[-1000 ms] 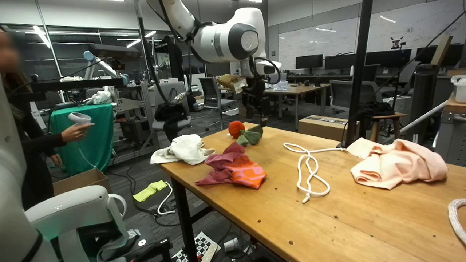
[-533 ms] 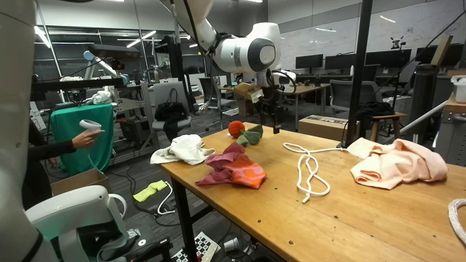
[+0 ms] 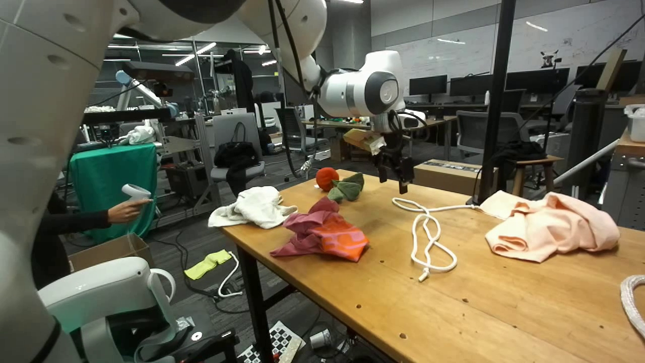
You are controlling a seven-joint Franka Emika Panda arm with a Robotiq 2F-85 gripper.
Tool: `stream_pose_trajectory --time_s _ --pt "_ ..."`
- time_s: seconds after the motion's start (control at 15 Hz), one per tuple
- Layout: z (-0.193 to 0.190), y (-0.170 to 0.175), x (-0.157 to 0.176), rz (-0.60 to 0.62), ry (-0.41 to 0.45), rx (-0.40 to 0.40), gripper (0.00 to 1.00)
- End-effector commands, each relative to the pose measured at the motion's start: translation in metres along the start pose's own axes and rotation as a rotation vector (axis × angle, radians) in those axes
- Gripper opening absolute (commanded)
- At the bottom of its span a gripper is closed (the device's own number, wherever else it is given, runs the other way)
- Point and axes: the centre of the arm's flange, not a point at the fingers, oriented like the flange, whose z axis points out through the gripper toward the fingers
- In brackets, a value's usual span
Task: Separate the items on the table
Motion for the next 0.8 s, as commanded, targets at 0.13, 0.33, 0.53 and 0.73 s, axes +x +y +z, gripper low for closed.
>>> stream_pose_trajectory --time_s 0.13,0.33,0.53,0.73 --pt "0.030 0.006 0.053 0.066 0.077 -0.070 1.00" --pt "0.041 0.017 0.068 0.106 0.091 -0.092 1.00" --pt "0.050 0.028 0.081 0.140 0.104 -0.108 1.00" --pt "0.056 0.037 0.092 0.173 0.118 -0.121 1.00"
